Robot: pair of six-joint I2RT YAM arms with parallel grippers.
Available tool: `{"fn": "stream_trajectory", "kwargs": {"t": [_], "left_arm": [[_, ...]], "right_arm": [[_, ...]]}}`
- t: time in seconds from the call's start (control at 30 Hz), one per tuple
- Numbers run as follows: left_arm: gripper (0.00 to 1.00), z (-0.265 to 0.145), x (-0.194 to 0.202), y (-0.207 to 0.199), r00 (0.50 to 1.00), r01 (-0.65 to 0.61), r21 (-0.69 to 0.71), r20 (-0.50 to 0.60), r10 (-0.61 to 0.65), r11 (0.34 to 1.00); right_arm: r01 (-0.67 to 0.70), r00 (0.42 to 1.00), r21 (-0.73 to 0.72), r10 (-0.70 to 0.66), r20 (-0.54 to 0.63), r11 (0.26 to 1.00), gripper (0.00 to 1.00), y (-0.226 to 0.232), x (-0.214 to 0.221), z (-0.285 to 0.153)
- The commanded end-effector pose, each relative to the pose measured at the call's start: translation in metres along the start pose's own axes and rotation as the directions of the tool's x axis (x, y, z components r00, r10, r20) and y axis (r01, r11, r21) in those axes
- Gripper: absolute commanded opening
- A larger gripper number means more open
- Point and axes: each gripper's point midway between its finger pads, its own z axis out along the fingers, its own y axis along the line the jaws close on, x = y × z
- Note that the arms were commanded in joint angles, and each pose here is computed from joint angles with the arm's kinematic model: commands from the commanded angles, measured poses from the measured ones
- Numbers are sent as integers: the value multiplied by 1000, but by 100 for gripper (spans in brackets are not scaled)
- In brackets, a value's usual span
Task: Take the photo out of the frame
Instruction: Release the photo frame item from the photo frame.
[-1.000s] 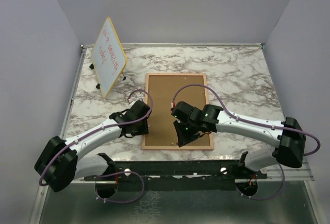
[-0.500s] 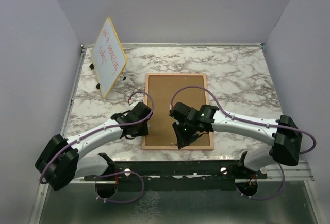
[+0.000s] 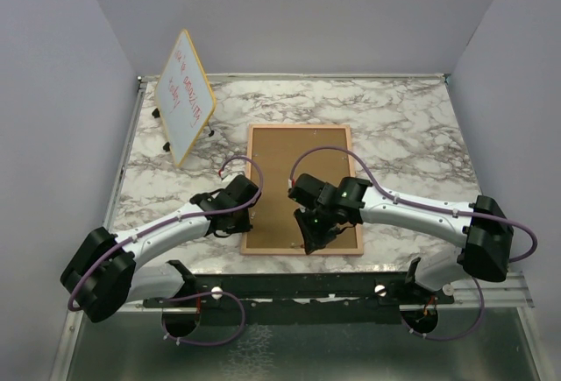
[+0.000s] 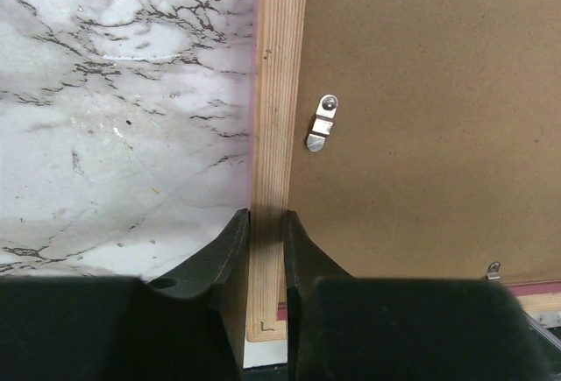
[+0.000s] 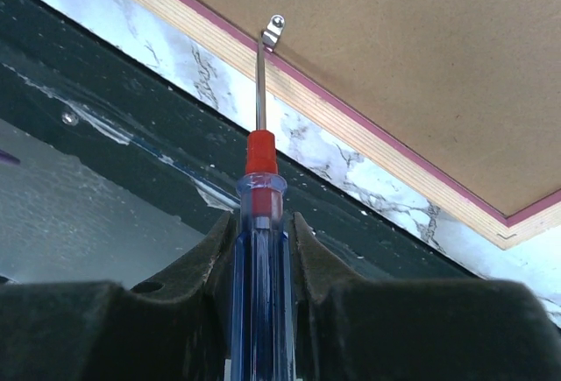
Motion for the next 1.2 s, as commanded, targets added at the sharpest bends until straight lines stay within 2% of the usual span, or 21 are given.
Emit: {"fn": "stream_trajectory", "kwargs": {"t": [0.0,0.2,0.6,0.9,1.17], "left_arm": [[10,8,9,10,1000,-7,-38,-16,6,999],[0,9,9,10,1000,-10,-38,-17,9,999],[0,8,7,10,1000,-12,-36,-10,11,999],[0,6,6,8,1000,-14,-22,-2,14,1000],[0,5,5,7,1000,-14,-15,3,14,1000]], "right_arm": [[30,998,67,-25,-66,997,1,-14,16,-7],[12,999,113,-7,-47,994,1,-21,14,-12],[6,1000,174,-2,-24,985,1,-30,9,-17],[54,998,-27,-55,-30,998,1,7,3,-10],[75,995,-18,-76,-62,997,1,5,5,-3]]}}
